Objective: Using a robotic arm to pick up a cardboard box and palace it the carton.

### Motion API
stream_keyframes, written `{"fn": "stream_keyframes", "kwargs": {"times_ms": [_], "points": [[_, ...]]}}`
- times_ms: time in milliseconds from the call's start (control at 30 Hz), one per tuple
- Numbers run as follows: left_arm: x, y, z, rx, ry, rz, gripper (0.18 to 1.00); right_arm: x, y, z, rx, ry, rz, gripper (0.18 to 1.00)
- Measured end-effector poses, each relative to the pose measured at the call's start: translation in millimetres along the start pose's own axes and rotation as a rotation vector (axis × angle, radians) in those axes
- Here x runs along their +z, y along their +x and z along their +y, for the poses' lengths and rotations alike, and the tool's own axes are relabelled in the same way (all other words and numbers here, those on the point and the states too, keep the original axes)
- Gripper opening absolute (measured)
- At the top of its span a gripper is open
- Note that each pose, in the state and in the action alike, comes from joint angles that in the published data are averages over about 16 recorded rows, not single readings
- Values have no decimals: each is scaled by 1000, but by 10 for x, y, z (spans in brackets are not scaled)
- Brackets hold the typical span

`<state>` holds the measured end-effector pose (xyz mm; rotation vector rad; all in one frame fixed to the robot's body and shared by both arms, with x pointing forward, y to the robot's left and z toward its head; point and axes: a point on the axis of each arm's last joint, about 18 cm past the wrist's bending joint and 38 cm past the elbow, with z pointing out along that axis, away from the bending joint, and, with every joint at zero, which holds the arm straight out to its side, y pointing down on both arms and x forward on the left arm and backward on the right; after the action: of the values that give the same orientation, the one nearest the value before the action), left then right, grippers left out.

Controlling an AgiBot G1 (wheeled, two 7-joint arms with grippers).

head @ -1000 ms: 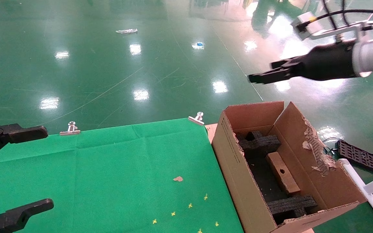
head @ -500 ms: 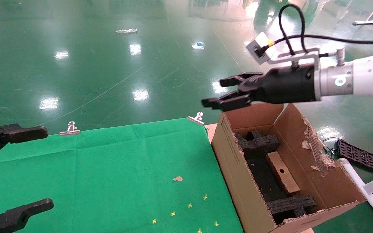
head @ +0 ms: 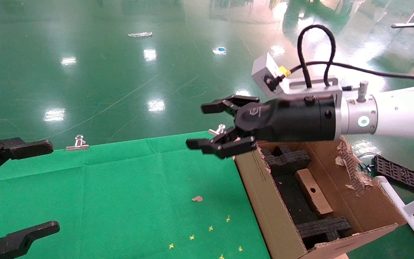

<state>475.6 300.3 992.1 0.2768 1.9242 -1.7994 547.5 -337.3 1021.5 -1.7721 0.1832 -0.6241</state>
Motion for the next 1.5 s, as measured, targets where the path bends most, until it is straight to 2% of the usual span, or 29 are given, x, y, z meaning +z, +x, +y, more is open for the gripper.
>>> {"fn": "stream_keyframes", "kwargs": {"times_ms": [400,733,1000,1500], "points": [[0,0,0,0,0,0,1001,54,-507,15,-113,158,-154,1000],[0,0,0,0,0,0,1001,-7,-838,30,-192,263,-228,1000],[-1,-1,0,0,0,-1,1001,-29,-914,34,-209,288,-243,1000],[-1,-1,0,0,0,-1,1001,-15,-869,29,-201,274,-235,1000]]}}
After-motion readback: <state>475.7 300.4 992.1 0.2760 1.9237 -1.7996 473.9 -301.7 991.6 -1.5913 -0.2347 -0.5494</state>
